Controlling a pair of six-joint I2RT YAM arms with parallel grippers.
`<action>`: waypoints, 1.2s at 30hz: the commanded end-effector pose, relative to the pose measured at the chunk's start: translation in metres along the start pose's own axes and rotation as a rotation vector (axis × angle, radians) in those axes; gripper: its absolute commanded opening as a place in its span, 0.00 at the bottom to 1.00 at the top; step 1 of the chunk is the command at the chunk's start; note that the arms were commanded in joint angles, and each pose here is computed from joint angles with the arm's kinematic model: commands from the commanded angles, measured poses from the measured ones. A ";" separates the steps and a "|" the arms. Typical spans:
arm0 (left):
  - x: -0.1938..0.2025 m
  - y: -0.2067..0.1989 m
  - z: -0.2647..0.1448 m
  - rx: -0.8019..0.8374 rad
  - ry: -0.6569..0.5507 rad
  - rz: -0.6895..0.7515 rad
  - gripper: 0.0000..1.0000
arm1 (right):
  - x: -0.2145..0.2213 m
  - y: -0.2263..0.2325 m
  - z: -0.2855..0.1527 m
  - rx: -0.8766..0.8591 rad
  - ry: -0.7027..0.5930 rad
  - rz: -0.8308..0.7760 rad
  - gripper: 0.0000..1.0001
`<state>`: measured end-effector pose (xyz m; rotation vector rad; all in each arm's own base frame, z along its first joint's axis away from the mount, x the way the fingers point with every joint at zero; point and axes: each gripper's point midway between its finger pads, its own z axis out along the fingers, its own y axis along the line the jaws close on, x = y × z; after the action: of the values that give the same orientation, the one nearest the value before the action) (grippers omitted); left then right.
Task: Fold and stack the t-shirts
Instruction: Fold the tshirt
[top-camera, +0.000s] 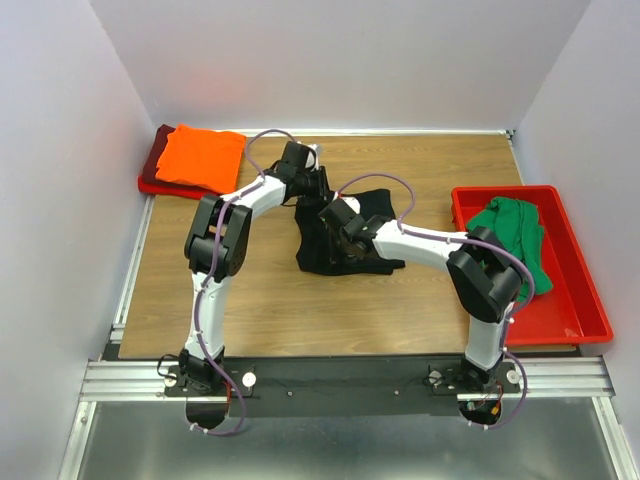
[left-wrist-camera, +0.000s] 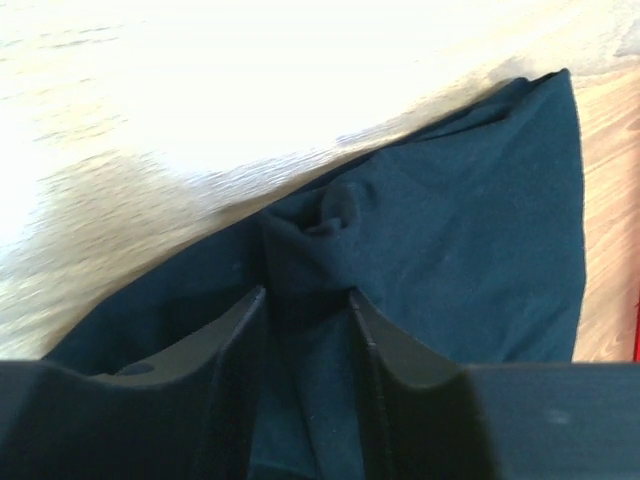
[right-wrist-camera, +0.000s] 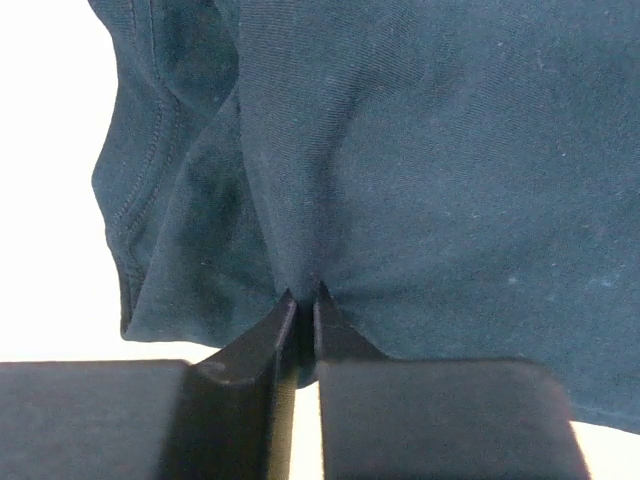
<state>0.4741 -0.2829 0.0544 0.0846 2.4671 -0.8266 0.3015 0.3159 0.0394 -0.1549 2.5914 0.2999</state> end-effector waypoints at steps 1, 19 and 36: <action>-0.006 -0.013 0.006 0.048 0.003 0.020 0.35 | -0.009 -0.002 -0.012 0.024 -0.040 -0.004 0.08; -0.081 -0.098 -0.053 0.243 -0.128 0.063 0.00 | -0.058 -0.043 -0.130 0.162 -0.168 -0.105 0.00; -0.092 -0.114 -0.068 0.314 -0.155 0.059 0.00 | -0.092 -0.050 -0.176 0.239 -0.206 -0.206 0.01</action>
<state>0.4890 -0.3379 0.1814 0.2018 2.2506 -1.1566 0.3084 0.2404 0.2180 -0.2390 2.3452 0.0116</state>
